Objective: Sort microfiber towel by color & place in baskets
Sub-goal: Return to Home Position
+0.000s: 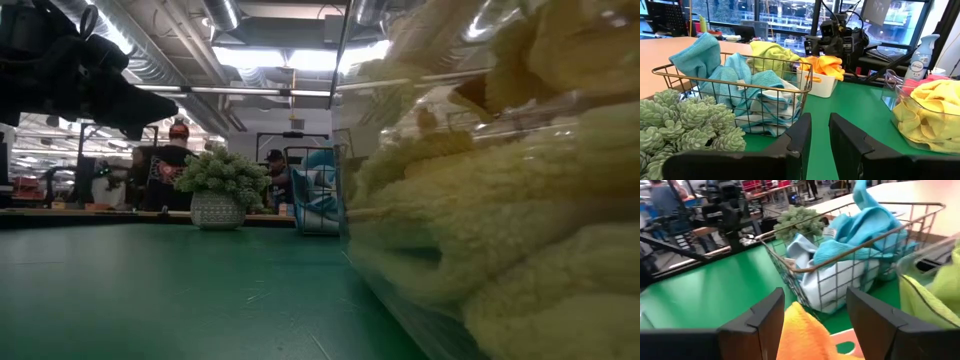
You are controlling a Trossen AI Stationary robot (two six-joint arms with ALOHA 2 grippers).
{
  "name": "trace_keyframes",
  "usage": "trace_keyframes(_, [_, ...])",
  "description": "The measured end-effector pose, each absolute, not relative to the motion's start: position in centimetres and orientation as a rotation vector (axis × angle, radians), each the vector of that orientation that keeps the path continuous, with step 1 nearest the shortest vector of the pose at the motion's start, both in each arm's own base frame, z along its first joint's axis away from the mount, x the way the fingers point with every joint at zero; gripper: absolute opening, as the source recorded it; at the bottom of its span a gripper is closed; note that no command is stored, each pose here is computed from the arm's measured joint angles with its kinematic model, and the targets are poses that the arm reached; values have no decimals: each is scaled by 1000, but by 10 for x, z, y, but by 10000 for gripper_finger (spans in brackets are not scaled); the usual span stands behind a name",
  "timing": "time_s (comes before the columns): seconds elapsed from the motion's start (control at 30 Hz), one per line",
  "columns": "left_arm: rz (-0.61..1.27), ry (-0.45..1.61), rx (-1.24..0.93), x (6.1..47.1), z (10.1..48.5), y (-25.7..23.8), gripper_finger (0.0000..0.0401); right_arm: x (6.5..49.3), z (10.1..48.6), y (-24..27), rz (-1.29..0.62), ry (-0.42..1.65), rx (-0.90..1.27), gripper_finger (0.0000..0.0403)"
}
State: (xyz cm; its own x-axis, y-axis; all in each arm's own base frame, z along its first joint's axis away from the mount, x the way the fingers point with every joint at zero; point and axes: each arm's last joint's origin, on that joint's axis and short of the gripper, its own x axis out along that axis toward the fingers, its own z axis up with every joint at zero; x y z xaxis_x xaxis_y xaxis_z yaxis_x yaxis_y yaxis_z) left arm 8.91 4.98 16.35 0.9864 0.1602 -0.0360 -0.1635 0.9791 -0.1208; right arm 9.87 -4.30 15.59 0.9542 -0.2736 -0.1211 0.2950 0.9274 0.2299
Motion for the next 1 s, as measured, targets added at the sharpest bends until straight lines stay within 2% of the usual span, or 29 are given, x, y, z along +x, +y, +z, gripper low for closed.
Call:
trace_keyframes(0.6, [132, 3, -107, 92, 166, 42, 64, 99, 157, -41, -287, 72, 292, 211])
trace_keyframes(1.0, [-6, -70, -75, 93, 173, 24, 64, 100, 164, -18, -72, 15, 265, 211])
